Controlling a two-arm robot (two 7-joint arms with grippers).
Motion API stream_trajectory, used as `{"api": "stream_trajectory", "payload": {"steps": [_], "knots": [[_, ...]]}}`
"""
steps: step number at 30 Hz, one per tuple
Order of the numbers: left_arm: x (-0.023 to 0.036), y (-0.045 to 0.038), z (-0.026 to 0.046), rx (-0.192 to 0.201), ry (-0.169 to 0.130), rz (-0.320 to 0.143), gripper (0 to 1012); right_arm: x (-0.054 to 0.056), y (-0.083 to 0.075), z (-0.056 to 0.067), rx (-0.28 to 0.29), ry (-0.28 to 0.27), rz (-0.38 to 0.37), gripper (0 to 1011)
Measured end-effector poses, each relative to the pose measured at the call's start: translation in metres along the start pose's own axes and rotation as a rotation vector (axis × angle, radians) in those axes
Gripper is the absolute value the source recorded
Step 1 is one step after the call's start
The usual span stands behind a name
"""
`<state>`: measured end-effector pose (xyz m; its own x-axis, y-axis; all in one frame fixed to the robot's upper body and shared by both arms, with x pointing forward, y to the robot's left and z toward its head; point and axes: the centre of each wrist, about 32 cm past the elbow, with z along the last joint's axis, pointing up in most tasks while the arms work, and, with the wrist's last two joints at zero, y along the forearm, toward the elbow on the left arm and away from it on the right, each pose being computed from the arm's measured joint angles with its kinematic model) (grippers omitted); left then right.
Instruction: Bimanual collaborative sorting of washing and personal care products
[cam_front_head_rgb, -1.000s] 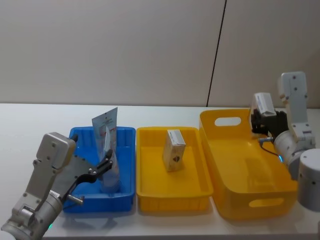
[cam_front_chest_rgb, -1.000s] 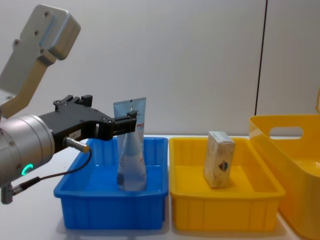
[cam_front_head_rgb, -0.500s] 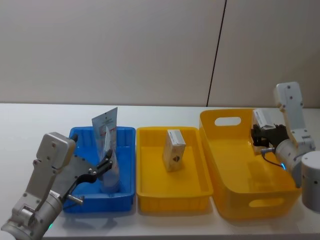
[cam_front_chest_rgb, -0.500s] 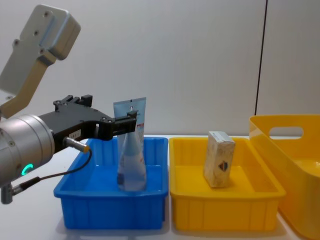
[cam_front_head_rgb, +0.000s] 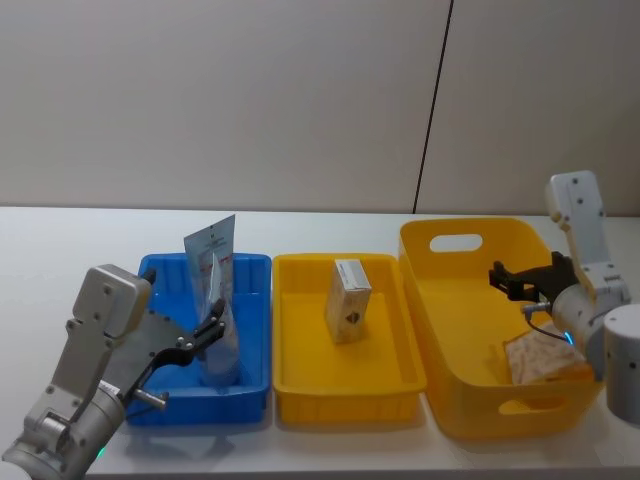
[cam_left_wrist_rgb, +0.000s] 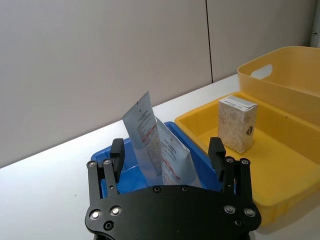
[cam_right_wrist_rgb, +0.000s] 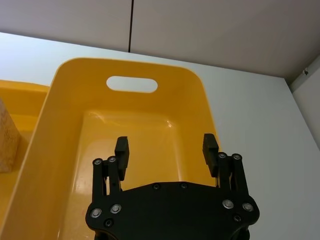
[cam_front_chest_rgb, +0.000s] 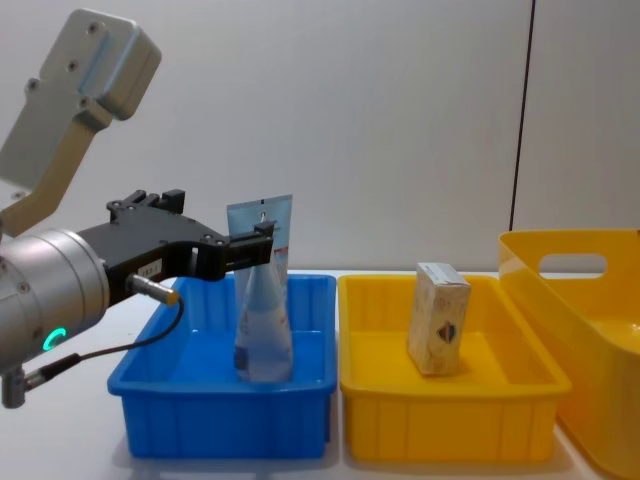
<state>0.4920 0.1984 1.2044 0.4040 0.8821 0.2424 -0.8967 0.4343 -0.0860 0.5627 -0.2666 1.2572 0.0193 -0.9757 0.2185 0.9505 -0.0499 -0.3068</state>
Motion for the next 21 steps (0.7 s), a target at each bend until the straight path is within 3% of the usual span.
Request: {"api": "stream_trajectory", "payload": {"steps": [6, 21], "knots": [[0.0, 0.0, 0.0, 0.0, 0.0, 0.0, 1001, 0.0004, 0.0003, -0.0004, -0.006, -0.002, 0.002, 1002], [0.0011, 0.0001, 0.0007, 0.013, 0.017, -0.013, 1001, 0.0009, 0.0007, -0.0009, -0.013, -0.004, 0.004, 1003]]}}
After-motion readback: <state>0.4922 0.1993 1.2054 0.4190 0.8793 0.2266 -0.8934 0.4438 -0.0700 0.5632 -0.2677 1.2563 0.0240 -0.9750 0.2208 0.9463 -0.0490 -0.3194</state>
